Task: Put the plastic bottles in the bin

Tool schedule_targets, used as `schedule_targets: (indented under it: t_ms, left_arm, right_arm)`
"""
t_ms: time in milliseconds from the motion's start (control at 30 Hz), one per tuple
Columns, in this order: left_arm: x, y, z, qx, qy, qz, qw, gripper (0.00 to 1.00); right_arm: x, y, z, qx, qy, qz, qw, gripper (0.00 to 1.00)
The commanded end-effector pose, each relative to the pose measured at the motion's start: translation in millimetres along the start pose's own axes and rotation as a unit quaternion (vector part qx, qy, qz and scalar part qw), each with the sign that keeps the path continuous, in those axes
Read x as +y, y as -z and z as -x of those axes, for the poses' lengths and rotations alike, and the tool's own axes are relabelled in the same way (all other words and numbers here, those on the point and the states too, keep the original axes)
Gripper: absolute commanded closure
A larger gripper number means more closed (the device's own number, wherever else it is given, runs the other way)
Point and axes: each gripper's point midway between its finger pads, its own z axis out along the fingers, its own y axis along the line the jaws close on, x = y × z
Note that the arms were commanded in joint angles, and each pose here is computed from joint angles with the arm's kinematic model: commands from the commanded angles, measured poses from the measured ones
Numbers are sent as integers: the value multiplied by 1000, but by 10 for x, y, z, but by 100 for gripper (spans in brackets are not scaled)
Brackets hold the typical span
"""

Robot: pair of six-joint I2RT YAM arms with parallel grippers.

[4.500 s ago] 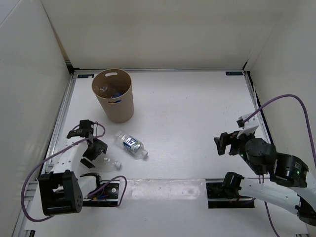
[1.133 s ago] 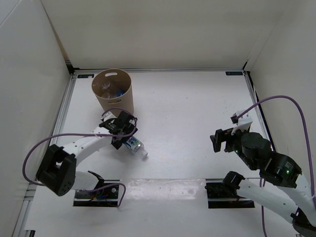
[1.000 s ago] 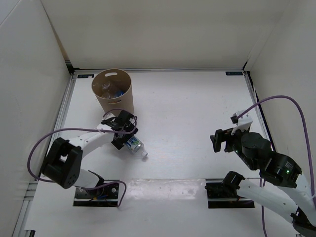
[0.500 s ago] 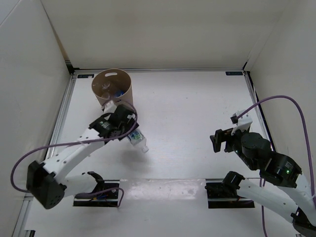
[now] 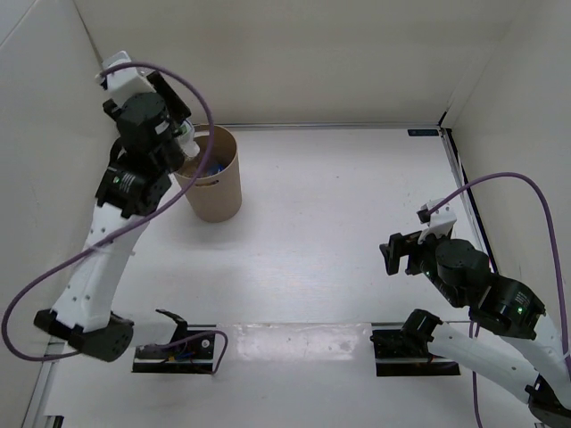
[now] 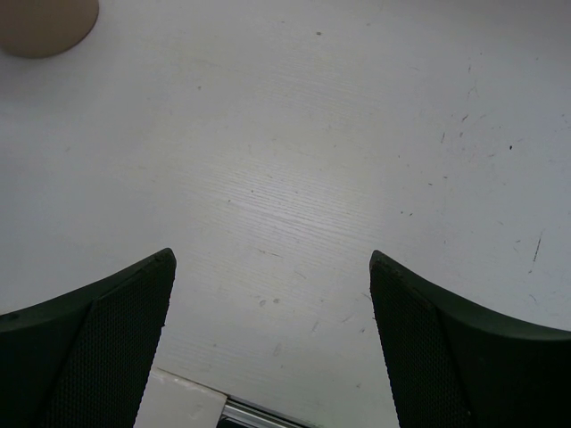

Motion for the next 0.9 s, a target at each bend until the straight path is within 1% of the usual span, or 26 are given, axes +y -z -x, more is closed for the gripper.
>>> schedule_targets:
  t_ms: [0,67,100,167,233,267,300,333,400,433,500,533,600,633,667,700,733,767,800,867]
  left_arm:
    - [17,-551,-437,12,-109,30,994,65]
    - [51,-670,-508,23,-107,37,993,64]
    - [31,-770,-669,35,-111,42,992,62]
    - [-1,-848,-722,32,-102,34,994,54]
    - [-59,-924,-852,40,-102,24,994,42]
    - [-63,-968,-910,44,-104,27,993,38]
    - [-80,-997,-900,44,-95,23,994,32]
    - [-50,-1040,-1007,58,-107,29,992,26]
    - [-32,-1104,-1028,60,-104,37,992,1]
    - [-13,-1127,-1120,71,-110,41,991,1]
    - [39,-1097,-1107,76,-110,52,990,1]
    - [43,-1055,-994,69,-91,55,992,1]
    - [100,-901,-897,78,-87,49,992,1]
    - [90,-765,-698,68,-70,35,995,1]
    - [179,-592,-641,83,-70,31,994,1]
    - [173,-415,-480,81,-59,5,995,1]
    - [198,-323,-459,89,-60,-5,994,1]
    - [381,-23,-299,90,-60,-7,994,1]
    - [453,57,-335,95,-65,-6,993,1]
    - [654,161,-619,124,-92,7,988,1]
  right_arm:
    - [-17,-18,68,-16,-8,-7,1000,10]
    - [-9,-24,68,-16,-8,-6,1000,10]
    - [-8,-29,62,-15,-6,-6,1000,10]
    - [5,-36,54,-12,-3,-4,1000,10]
    - [7,-35,51,-11,-2,-4,1000,10]
    - [14,-34,55,-12,-2,-2,1000,10]
    - [5,-32,58,-12,-3,-4,1000,10]
    - [2,-31,50,-12,-1,-4,1000,10]
    - [3,-33,42,-10,-3,-5,1000,10]
    - [-4,-34,47,-11,-3,-7,1000,10]
    - [1,-34,47,-11,-2,-5,1000,10]
    - [8,-31,50,-12,-2,-3,1000,10]
    - [11,-42,41,-10,-1,-4,1000,10]
    - [12,-41,37,-9,0,-4,1000,10]
    - [11,-44,37,-9,0,-4,1000,10]
    - [15,-50,41,-8,1,-5,1000,10]
    - [-30,-50,45,-9,-1,-18,1000,10]
    - [-65,-50,49,-9,-2,-28,1000,10]
    - [-109,-54,48,-8,-3,-41,999,10]
    - [-153,-39,68,-12,-9,-52,999,10]
